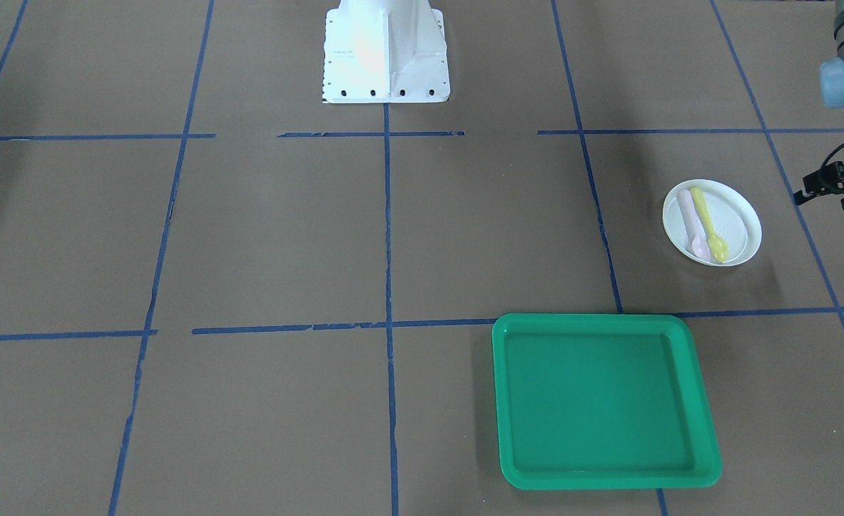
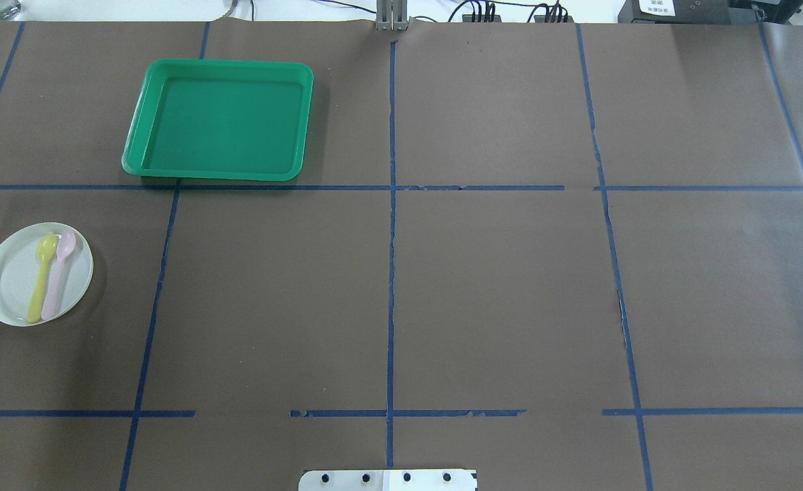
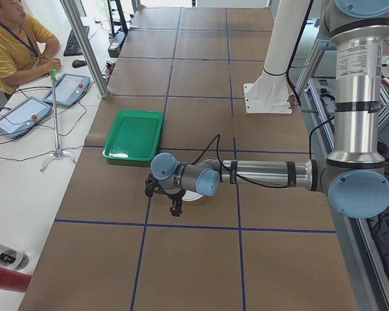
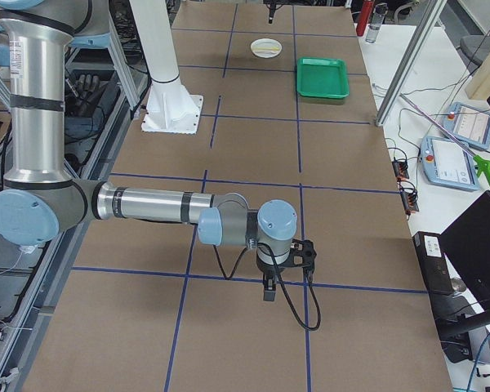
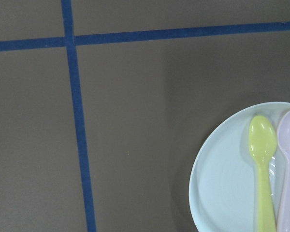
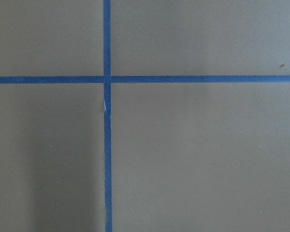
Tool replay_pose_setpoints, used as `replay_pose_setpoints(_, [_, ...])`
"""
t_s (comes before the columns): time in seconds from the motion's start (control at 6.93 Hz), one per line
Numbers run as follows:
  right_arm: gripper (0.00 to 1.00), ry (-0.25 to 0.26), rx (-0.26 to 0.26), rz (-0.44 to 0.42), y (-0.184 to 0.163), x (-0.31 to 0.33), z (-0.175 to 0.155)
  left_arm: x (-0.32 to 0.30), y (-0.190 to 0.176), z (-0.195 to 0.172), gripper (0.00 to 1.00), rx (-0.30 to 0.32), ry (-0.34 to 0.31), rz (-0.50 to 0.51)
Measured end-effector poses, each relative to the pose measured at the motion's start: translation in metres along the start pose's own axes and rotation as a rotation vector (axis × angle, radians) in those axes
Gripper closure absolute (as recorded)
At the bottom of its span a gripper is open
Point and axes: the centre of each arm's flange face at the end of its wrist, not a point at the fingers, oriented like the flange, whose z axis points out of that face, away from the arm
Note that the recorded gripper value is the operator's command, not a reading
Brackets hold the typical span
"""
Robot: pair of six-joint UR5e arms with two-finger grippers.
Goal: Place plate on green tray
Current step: 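Move the left gripper toward the rim of the white plate, then lower the left gripper and pinch the white plate's rim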
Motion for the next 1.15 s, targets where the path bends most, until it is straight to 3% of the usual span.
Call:
replay_pose_setpoints(0.58, [0.00, 0.001, 0.000, 0.000, 0.000, 0.000, 0.000, 0.015, 0.007, 0.043, 0.00, -0.058, 0.017, -0.098])
replay_pose_setpoints(1.15, [0.00, 0.000, 0.000, 0.000, 0.000, 0.000, 0.000, 0.020, 0.009, 0.072, 0.00, -0.126, 0.028, -0.116])
